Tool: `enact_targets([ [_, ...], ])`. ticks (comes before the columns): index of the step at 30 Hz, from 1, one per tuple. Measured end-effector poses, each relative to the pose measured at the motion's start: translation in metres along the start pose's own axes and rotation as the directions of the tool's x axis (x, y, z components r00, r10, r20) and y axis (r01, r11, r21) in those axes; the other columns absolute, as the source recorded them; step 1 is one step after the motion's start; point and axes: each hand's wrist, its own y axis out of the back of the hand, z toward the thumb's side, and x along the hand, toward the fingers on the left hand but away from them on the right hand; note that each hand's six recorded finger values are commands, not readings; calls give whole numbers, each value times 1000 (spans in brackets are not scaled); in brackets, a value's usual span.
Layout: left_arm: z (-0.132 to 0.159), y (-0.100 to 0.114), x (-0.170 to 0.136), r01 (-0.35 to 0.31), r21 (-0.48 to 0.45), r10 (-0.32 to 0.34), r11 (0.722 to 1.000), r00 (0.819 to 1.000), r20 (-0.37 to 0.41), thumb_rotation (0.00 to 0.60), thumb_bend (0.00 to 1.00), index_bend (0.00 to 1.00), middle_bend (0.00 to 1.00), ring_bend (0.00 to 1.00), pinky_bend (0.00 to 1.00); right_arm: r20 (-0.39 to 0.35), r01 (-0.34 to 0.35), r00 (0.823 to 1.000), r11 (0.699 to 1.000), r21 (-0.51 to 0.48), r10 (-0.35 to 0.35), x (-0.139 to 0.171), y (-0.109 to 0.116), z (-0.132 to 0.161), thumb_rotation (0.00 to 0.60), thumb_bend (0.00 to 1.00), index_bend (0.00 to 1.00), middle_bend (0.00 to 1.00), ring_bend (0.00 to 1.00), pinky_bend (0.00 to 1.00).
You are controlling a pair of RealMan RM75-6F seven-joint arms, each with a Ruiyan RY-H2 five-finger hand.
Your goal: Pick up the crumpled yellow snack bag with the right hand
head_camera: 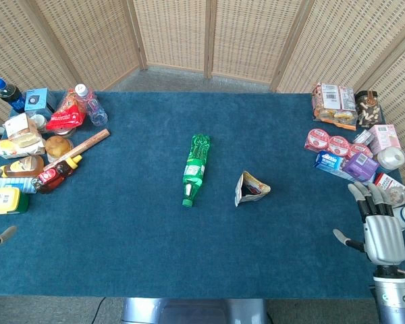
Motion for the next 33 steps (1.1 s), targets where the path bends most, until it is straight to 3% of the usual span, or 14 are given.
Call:
enact_targets([
  [7, 0, 0, -1, -2, 1, 2, 1000, 1000, 0, 600, 63, 45, 0, 0, 0, -2, -45, 999, 998, -54, 45, 2, -7, 4, 600, 0, 20, 11, 0, 0],
  [13, -3, 0, 1, -3, 3, 3, 1000, 1000, -10, 600, 65, 46, 0, 0, 0, -10, -127, 992, 974, -187, 127, -3, -23, 13, 600, 0, 0, 0, 0, 0],
  [19, -4, 1, 1, -7, 8, 7, 1000, 1000, -12, 600, 62, 45, 0, 0, 0, -33, -233, 971, 904, -360, 237, -21, -44, 24, 600, 0, 0, 0, 0, 0],
  [26, -4, -1, 2, -3, 16, 3, 1000, 1000, -14, 600, 64, 44, 0, 0, 0, -78, -315, 947, 850, -422, 312, -52, -68, 46, 600, 0, 0, 0, 0, 0],
  [33, -6, -2, 3, 0, 23, 0, 1000, 1000, -18, 600, 63, 45, 0, 0, 0, -91, -359, 925, 774, -521, 368, -66, -91, 61, 600, 0, 0, 0, 0, 0],
])
